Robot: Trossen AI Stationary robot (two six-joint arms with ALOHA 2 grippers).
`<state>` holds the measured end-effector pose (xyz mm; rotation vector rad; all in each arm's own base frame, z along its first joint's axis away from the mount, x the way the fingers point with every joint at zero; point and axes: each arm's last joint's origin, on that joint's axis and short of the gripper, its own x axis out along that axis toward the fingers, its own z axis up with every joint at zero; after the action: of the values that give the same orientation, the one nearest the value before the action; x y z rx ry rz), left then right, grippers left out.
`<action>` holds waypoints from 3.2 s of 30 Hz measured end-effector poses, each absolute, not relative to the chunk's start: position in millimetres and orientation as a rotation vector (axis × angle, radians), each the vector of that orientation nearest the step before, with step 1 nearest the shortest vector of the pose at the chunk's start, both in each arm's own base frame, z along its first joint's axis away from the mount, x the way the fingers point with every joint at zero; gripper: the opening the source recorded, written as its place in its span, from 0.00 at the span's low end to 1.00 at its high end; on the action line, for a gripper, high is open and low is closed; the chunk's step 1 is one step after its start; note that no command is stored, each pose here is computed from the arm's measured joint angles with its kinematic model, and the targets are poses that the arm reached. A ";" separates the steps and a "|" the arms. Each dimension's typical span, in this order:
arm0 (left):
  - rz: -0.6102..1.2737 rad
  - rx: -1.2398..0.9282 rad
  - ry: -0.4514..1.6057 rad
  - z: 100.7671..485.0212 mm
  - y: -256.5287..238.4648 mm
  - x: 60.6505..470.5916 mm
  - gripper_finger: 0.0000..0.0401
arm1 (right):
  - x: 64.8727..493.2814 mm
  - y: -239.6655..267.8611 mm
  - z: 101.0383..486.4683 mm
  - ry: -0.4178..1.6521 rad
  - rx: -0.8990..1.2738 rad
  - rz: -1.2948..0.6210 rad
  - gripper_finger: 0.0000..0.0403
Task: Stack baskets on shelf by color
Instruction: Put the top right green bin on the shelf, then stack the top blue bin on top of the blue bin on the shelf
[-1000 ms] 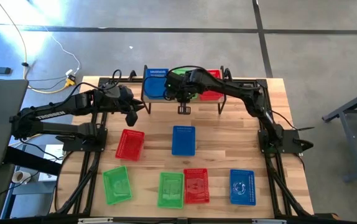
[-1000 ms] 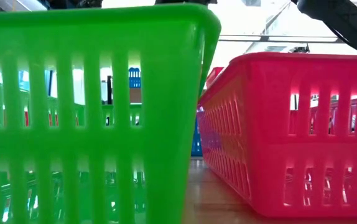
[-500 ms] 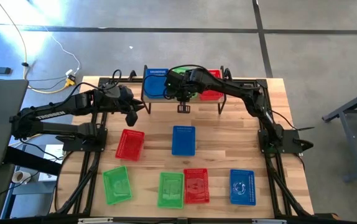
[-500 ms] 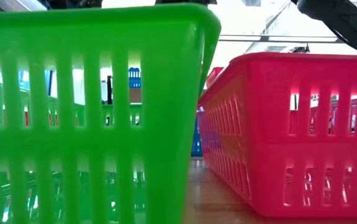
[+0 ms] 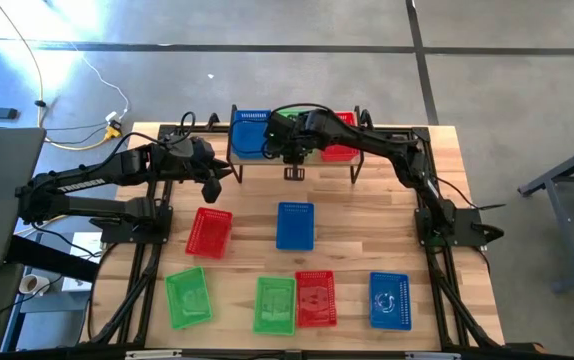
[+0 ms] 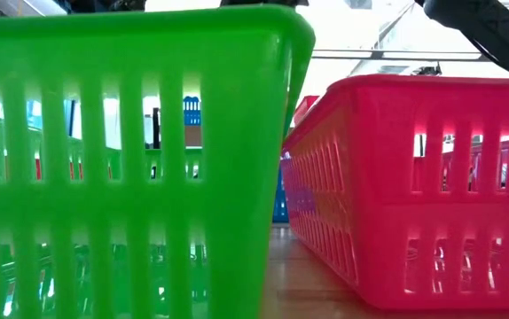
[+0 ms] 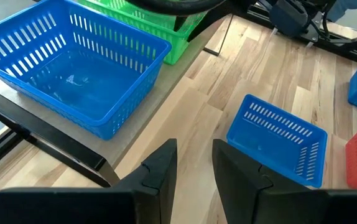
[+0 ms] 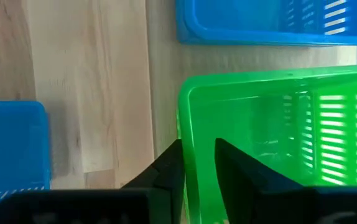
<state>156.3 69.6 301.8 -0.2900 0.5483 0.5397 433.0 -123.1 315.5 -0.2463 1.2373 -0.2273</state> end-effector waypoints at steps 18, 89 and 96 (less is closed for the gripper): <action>0.540 -0.290 0.549 301.8 69.6 156.3 0.23 | 427.4 -115.7 331.4 1.230 -0.278 -0.283 0.19; 0.074 -0.129 0.612 280.0 11.0 221.3 0.38 | 330.5 -41.4 423.0 1.122 -0.147 -0.563 0.19; 0.060 -0.044 0.564 263.7 2.5 256.5 0.38 | 323.8 -54.2 437.4 1.062 -0.119 -0.634 0.19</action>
<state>256.5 2.5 263.7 -0.0441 0.5644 0.0597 323.8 -54.2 437.4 -0.1188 1.0623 -0.6335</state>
